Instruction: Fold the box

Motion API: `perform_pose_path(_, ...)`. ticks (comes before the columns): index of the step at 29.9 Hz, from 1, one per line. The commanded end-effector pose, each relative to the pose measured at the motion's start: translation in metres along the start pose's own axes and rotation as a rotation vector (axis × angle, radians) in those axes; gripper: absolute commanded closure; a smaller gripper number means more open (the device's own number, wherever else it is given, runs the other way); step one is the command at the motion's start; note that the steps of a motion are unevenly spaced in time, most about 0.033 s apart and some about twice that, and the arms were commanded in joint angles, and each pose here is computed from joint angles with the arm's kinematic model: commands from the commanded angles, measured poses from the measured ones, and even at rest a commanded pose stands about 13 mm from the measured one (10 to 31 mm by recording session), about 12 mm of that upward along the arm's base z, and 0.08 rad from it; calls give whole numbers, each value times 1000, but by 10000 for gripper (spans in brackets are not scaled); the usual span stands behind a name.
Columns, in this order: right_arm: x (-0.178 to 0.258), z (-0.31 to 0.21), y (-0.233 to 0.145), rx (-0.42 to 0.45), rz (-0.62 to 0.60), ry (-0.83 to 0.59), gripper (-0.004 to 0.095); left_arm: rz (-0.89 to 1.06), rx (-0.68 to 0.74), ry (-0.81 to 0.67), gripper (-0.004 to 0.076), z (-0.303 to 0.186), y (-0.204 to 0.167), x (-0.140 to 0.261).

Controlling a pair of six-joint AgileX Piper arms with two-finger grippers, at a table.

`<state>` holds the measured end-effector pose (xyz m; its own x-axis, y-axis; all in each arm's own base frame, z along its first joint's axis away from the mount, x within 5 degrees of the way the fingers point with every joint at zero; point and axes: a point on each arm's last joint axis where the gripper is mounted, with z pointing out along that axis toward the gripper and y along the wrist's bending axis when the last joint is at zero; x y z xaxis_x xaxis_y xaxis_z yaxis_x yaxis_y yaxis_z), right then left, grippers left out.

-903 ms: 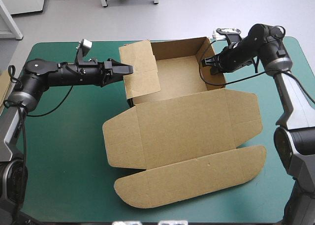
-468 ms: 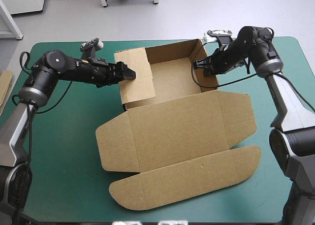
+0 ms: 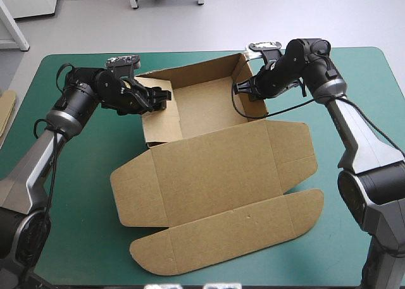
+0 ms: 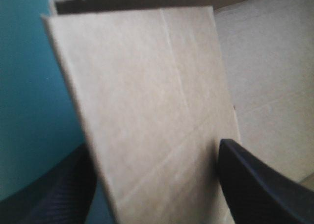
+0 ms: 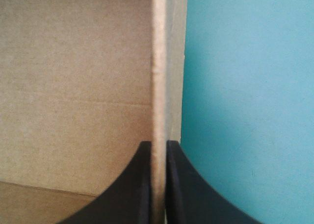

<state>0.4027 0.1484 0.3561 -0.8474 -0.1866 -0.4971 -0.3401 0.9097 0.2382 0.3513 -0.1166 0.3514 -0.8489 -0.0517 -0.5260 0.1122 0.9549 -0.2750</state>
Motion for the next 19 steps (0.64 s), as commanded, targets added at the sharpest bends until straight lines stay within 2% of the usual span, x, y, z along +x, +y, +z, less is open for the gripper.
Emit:
perform_pose_path(1, -8, -37, 14, -48, 4, -126, 915, -5, -32, -84, 230, -23, -5, -7)
perform_pose_path(5, -12, -47, 17, -53, 4, -163, 915, -34, -118, -26, 230, -16, 4, -3)
perform_pose_path(14, -16, -55, 17, -32, -2, -200, 911, -99, -112, -6, 237, -17, 2, -3)
perform_pose_path(17, -16, -54, 16, -29, -2, -199, 911, -137, -93, -24, 325, -23, -1, -7)
perform_pose_path(19, -16, -52, 16, -29, -1, -195, 911, -142, -73, -41, 426, -27, -4, -10)
